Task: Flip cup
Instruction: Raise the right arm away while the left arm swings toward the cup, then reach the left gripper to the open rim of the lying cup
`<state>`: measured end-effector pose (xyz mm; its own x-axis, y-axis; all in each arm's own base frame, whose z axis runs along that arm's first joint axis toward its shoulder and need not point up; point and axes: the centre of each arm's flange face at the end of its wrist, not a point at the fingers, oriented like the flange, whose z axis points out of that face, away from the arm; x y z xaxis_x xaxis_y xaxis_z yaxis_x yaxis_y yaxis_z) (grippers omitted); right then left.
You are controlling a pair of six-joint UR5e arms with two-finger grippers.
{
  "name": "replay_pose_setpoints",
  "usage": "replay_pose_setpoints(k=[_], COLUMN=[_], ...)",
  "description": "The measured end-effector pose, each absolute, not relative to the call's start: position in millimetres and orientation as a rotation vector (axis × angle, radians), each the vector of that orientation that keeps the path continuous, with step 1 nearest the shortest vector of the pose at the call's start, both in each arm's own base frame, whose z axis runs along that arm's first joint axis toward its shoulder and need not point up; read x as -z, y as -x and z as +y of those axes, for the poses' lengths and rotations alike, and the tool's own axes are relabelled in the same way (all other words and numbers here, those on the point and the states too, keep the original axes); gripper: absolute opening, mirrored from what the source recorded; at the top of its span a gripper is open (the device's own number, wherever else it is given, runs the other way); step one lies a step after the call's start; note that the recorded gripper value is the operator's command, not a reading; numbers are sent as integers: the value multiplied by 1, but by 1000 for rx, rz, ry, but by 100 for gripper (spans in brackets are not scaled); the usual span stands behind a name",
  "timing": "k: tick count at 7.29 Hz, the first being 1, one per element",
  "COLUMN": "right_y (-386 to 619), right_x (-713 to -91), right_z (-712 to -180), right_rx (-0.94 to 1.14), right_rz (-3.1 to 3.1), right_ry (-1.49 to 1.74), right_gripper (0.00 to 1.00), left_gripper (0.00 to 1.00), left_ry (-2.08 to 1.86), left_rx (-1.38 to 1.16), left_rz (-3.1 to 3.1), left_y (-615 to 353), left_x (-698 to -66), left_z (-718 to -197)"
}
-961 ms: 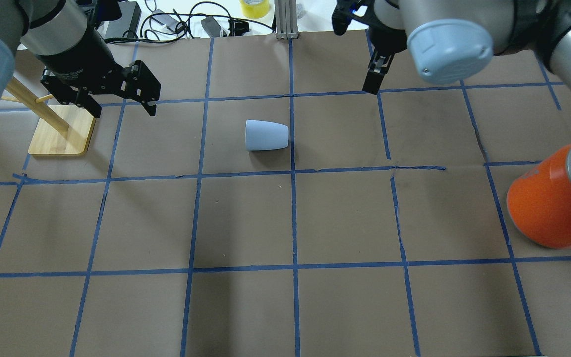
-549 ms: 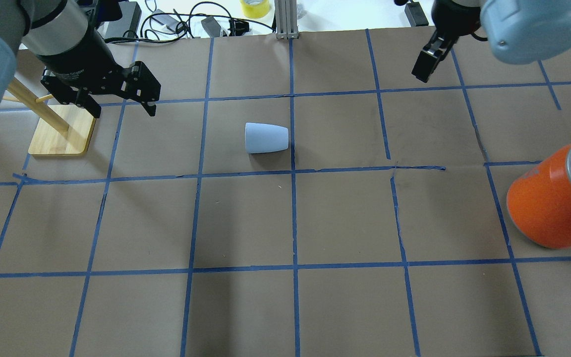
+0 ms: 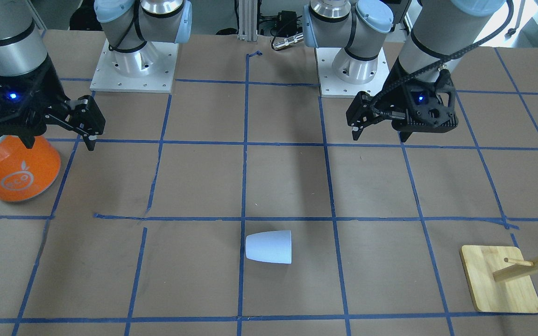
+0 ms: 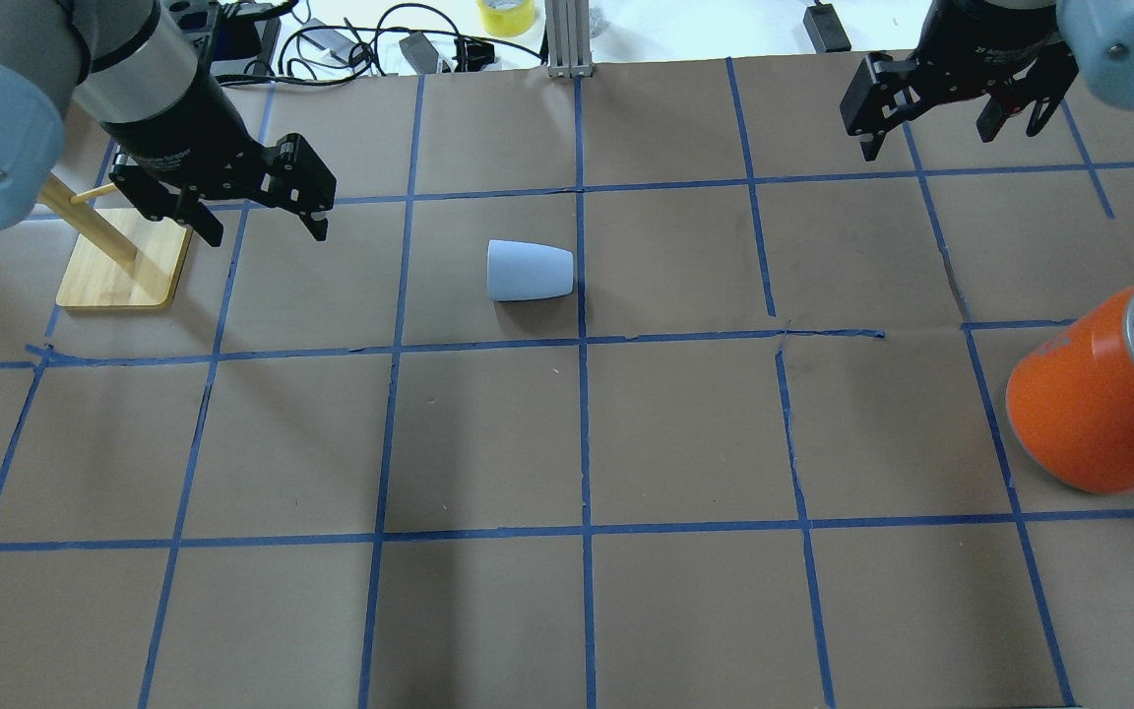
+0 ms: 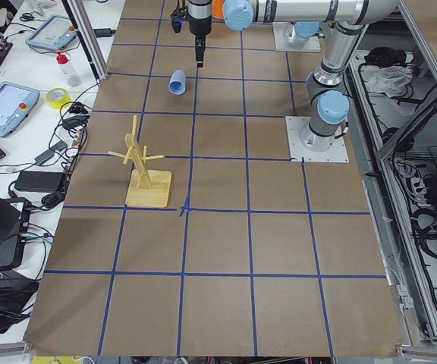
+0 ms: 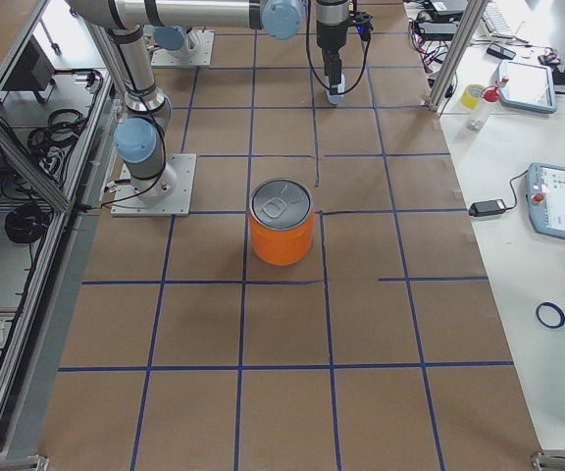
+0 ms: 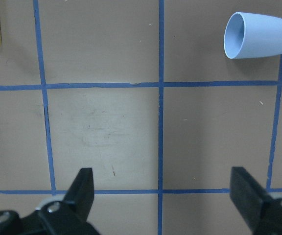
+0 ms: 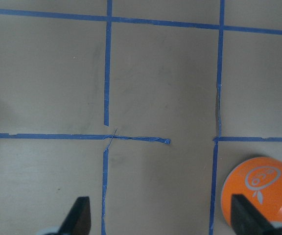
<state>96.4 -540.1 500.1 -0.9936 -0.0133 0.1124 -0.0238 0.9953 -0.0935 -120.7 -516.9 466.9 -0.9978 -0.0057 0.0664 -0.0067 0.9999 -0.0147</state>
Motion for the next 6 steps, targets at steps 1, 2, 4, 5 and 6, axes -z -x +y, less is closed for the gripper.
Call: replay_pose_setpoints(k=[1, 2, 4, 5, 6], right_y=[-97, -99, -106, -107, -106], right_x=[-499, -497, -492, -491, -489], right_z=[-539, -538, -539, -540, -541], right_rx=[-128, -106, -81, -80, -75], right_rz=[-3033, -3058, -3127, -3131, -3130], right_ry=[41, 72, 84, 84, 86], right_gripper=[100, 100, 100, 100, 100], left_gripper=[100, 100, 100, 100, 100], left_ry=[-20, -39, -80, -88, -87], left_rx=[-7, 23, 66, 70, 50], left_rz=[-2978, -2875, -2719, -2662, -2605], left_y=[125, 127, 127, 128, 131], left_x=[-449, -427, -382, -359, -336], left_z=[-533, -550, -583, -598, -611])
